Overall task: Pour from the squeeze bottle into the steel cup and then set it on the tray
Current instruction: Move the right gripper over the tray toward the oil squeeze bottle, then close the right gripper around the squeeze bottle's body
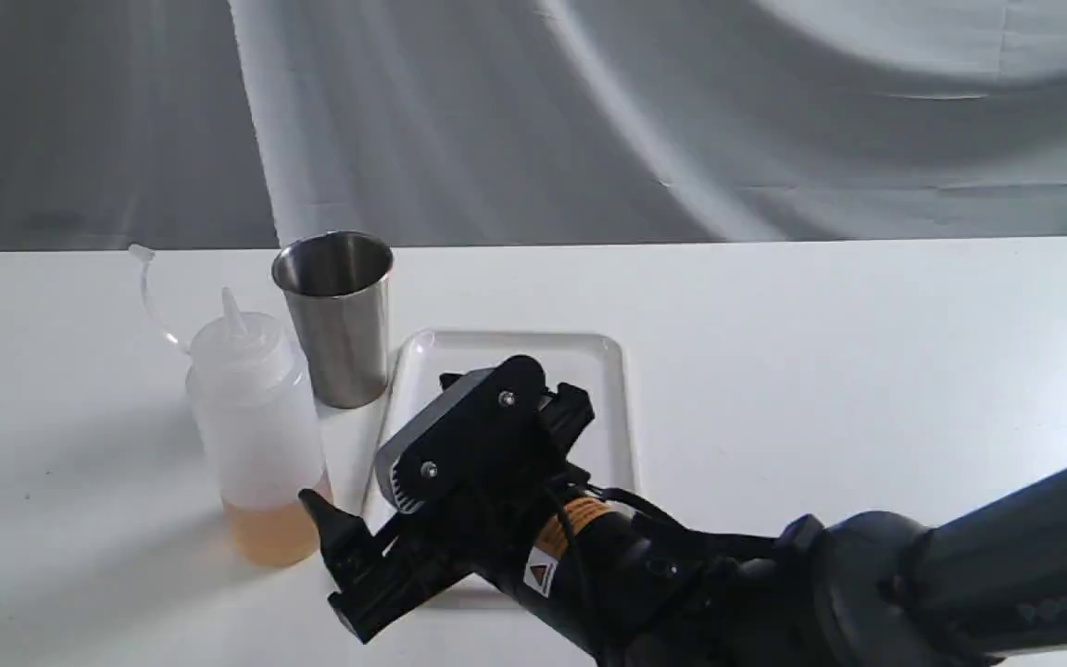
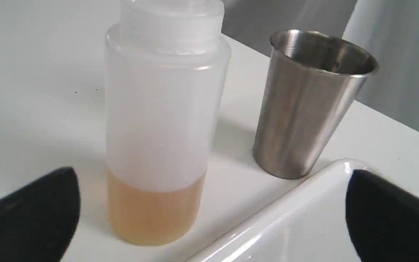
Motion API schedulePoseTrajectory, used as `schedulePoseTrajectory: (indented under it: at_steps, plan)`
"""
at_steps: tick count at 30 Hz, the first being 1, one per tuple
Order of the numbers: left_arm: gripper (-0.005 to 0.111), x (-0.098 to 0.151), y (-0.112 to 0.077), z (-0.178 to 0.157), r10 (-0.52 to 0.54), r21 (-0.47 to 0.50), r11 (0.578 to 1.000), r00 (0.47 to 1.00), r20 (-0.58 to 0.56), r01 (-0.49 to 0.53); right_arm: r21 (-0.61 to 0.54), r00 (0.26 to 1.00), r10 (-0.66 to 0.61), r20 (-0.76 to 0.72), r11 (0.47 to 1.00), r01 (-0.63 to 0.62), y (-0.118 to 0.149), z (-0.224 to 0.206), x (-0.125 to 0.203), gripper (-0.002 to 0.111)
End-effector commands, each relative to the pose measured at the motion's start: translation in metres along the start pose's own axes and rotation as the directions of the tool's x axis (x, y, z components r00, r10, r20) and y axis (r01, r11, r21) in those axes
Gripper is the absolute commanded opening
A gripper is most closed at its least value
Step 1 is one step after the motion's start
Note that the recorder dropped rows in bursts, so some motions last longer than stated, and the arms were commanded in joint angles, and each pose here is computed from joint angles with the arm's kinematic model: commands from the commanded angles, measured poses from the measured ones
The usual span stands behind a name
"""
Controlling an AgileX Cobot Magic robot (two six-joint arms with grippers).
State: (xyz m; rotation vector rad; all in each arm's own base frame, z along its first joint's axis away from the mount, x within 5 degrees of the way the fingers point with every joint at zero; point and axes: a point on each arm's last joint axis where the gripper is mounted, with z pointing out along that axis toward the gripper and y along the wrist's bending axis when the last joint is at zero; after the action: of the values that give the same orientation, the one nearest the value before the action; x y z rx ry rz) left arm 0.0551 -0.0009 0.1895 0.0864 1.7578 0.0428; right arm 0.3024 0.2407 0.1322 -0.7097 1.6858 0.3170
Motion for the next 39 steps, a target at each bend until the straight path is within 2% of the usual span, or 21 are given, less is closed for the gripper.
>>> schedulePoseTrajectory:
  at_steps: [1,5,10,15,23,39]
  plan:
    - [0.008,0.0,0.0,0.0,0.0,-0.002,1.0,1.0,0.01,0.0,-0.004,1.0,-0.015,0.008,1.0,0.015,0.001,0.002,0.004,0.105]
    - [0.008,0.0,0.0,0.0,0.0,-0.002,1.0,1.0,0.01,0.0,-0.001,0.999,0.016,0.038,1.0,-0.016,0.001,0.005,0.002,0.105]
    - [0.008,0.0,0.0,0.0,0.0,-0.002,1.0,1.0,0.01,0.0,-0.005,0.988,0.141,0.069,0.99,-0.141,0.0,0.017,-0.004,0.105]
    - [0.008,0.0,0.0,0.0,0.0,-0.002,1.0,1.0,0.01,0.0,-0.016,0.99,0.13,0.053,0.992,-0.129,0.003,0.029,0.002,0.105]
    - [0.008,0.0,0.0,0.0,0.0,-0.002,1.0,1.0,0.01,0.0,-0.071,0.998,0.042,0.038,0.997,-0.04,0.01,0.045,0.004,0.105]
    - [0.008,0.0,0.0,0.0,0.0,-0.002,1.0,1.0,0.01,0.0,-0.063,0.999,0.047,0.028,0.997,-0.045,0.009,0.073,0.013,0.105]
